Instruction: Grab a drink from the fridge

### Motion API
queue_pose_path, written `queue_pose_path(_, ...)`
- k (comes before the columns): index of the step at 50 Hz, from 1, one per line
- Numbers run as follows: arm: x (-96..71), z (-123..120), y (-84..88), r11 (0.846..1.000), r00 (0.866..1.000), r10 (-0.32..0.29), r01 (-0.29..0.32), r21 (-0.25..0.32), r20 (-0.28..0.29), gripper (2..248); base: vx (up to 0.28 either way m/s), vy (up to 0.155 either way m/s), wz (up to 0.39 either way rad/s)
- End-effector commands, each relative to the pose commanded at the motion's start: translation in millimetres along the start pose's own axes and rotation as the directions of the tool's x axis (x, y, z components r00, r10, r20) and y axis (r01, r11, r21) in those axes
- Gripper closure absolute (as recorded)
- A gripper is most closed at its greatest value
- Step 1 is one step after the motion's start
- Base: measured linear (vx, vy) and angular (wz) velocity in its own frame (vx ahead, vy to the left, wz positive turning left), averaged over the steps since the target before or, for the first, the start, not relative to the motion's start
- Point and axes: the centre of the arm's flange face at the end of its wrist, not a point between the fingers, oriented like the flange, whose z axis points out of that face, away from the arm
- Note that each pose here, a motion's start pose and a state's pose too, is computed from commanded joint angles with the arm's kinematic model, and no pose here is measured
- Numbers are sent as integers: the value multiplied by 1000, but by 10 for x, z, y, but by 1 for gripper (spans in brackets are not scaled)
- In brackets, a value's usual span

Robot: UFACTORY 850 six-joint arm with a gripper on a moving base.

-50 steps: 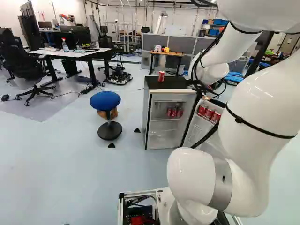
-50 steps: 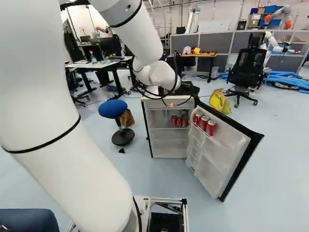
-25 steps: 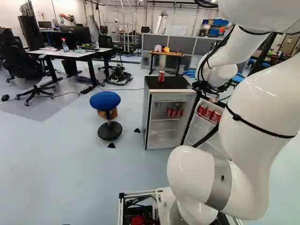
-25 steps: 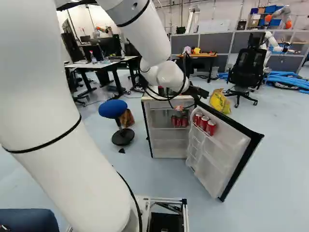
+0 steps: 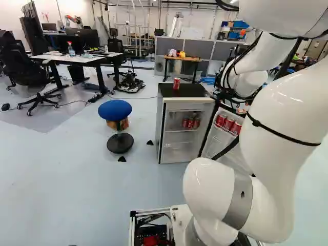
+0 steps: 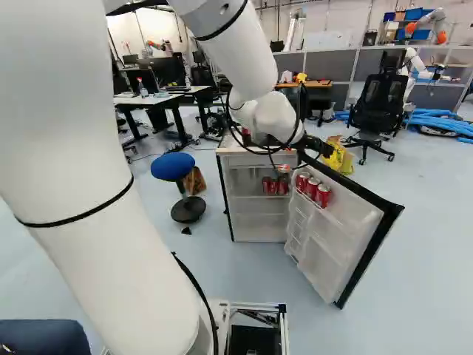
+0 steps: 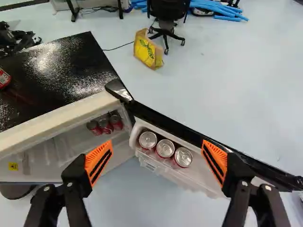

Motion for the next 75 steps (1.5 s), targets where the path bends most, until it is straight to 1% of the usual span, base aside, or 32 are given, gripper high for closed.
queue_pose_path(17,59,151,234,999,998,31,-29,-33,54,3,0,0,0)
queue_pose_path(24,93,216,331,998,997,50,-47,-47,66,3,0,0,0)
queue_pose_path(40,234,405,529,993,993,99,-94,-73,60,3,0,0,0)
queue_pose_path(58,513,489,738,984,989,149,-146,-98,18,3,0,0,0)
queue_pose_path(75,633,727,919,973,977,207,-200,-117,51,3,0,0,0)
